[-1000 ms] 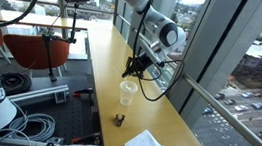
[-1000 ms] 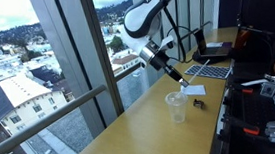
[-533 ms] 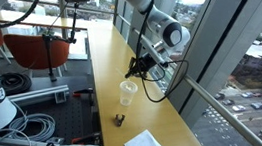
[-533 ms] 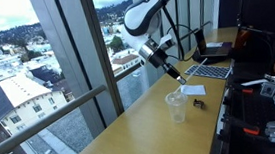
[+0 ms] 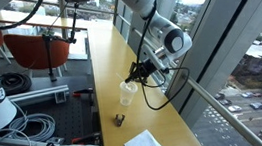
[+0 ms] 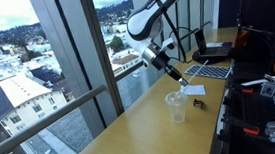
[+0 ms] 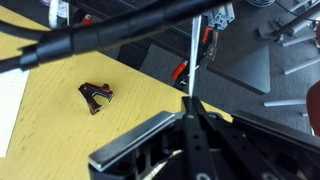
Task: Put the straw in the plastic cup
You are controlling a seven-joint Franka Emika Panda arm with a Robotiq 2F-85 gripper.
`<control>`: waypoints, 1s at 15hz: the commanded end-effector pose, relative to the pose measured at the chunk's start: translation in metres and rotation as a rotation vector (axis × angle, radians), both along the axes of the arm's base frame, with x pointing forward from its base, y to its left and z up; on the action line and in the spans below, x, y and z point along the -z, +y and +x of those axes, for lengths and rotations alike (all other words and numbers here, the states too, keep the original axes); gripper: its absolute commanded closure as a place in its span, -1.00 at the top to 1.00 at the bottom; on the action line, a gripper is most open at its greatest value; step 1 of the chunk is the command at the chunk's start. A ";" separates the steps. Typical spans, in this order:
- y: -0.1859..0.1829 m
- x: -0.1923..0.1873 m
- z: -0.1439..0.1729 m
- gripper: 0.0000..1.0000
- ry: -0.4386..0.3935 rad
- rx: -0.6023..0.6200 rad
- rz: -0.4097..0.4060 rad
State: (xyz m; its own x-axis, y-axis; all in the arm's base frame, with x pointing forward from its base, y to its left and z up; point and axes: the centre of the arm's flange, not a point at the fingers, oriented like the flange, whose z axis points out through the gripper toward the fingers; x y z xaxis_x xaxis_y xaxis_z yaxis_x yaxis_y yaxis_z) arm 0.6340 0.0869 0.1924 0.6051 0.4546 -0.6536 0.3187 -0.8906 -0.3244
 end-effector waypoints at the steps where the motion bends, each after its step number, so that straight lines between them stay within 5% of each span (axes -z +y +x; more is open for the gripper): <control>1: 0.004 0.010 0.011 -0.99 0.031 0.006 -0.006; 15: 0.005 0.022 0.031 -0.99 0.042 0.023 0.005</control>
State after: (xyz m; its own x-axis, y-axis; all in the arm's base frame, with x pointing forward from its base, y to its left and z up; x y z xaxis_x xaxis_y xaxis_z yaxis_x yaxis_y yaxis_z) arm 0.6480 0.0881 0.1691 0.5990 0.4568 -0.6577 0.3108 -0.8896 -0.3348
